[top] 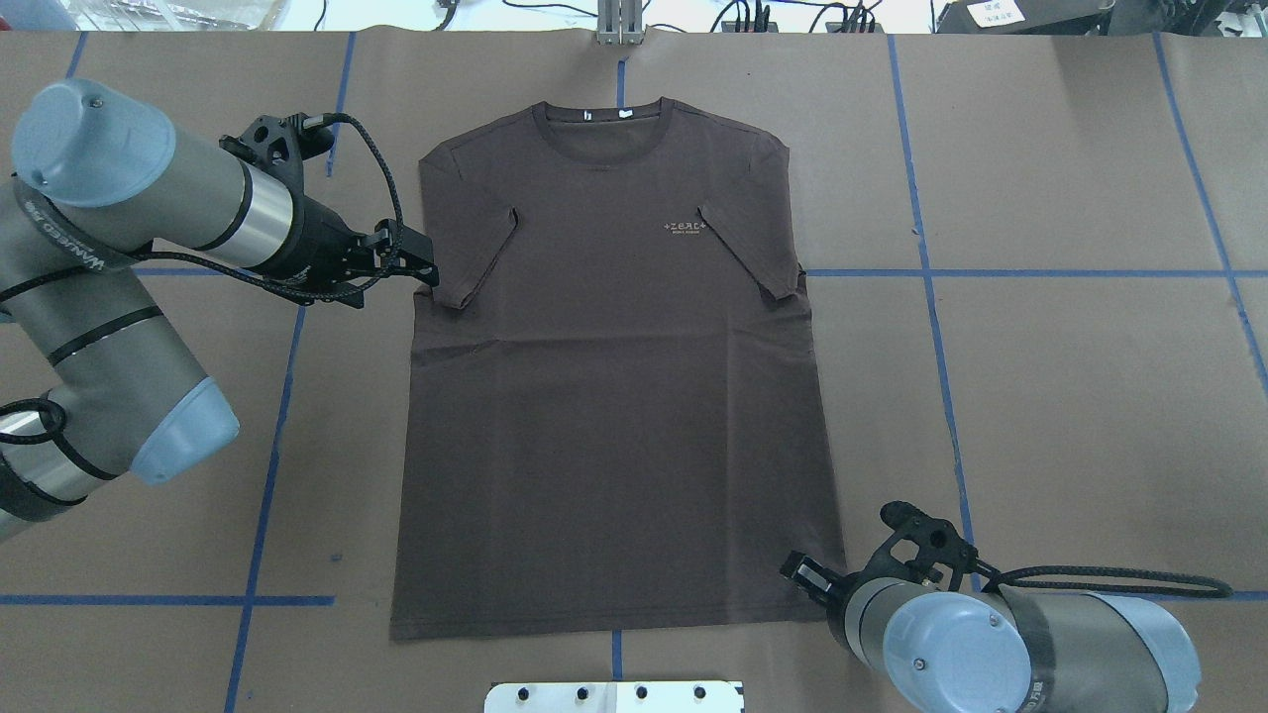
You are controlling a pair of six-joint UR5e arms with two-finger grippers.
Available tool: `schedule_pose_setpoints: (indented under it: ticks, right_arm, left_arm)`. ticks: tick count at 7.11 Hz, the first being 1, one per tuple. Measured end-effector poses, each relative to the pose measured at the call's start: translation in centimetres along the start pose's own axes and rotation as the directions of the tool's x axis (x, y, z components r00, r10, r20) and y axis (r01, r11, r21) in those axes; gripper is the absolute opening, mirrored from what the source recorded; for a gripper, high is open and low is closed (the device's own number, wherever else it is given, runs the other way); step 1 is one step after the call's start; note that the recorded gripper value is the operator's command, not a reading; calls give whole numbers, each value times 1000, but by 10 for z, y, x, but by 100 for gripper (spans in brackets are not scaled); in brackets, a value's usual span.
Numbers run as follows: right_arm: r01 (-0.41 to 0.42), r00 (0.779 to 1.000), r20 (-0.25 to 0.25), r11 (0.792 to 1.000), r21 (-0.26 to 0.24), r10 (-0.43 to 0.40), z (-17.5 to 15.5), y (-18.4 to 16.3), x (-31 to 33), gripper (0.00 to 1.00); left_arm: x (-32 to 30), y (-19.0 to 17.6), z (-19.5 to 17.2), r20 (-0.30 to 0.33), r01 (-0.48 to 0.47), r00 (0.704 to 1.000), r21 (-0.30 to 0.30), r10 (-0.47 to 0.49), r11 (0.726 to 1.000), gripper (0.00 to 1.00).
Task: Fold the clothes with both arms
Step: 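Move the right gripper to its hem corner while the left slides down, then lower the left gripper to the hem corner nearest it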
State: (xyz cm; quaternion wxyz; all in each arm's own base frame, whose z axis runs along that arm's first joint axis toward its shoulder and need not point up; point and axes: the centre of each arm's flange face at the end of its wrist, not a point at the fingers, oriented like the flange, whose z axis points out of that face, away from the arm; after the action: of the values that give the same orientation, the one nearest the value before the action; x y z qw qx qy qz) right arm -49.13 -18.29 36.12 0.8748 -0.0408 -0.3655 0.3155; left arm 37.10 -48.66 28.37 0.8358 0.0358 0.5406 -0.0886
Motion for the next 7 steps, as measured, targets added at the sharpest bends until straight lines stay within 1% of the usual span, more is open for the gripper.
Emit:
schedule_pose_setpoints:
  ticks: [1, 2, 3, 4, 7]
  right_arm:
    - [0, 1000, -5, 1000, 3, 0, 2, 1, 4, 67]
    - [1, 1000, -8, 1000, 3, -1, 2, 1, 5, 49]
    - [2, 1000, -10, 1000, 2, -2, 2, 2, 6, 12]
    - [2, 1000, -11, 1000, 1, -2, 2, 2, 7, 0]
    - [3, 1000, -15, 1000, -1, -3, 2, 2, 9, 0]
  left_arm:
    - [2, 1, -2, -4, 6, 1000, 1, -6, 1000, 96]
    - [4, 2, -3, -7, 12, 1000, 1, -12, 1000, 98]
    - [5, 3, -3, -9, 21, 1000, 0, -21, 1000, 98]
    - [6, 3, -3, -10, 27, 1000, 0, -27, 1000, 98]
    - [9, 13, 5, -9, 35, 999, -16, -35, 999, 98]
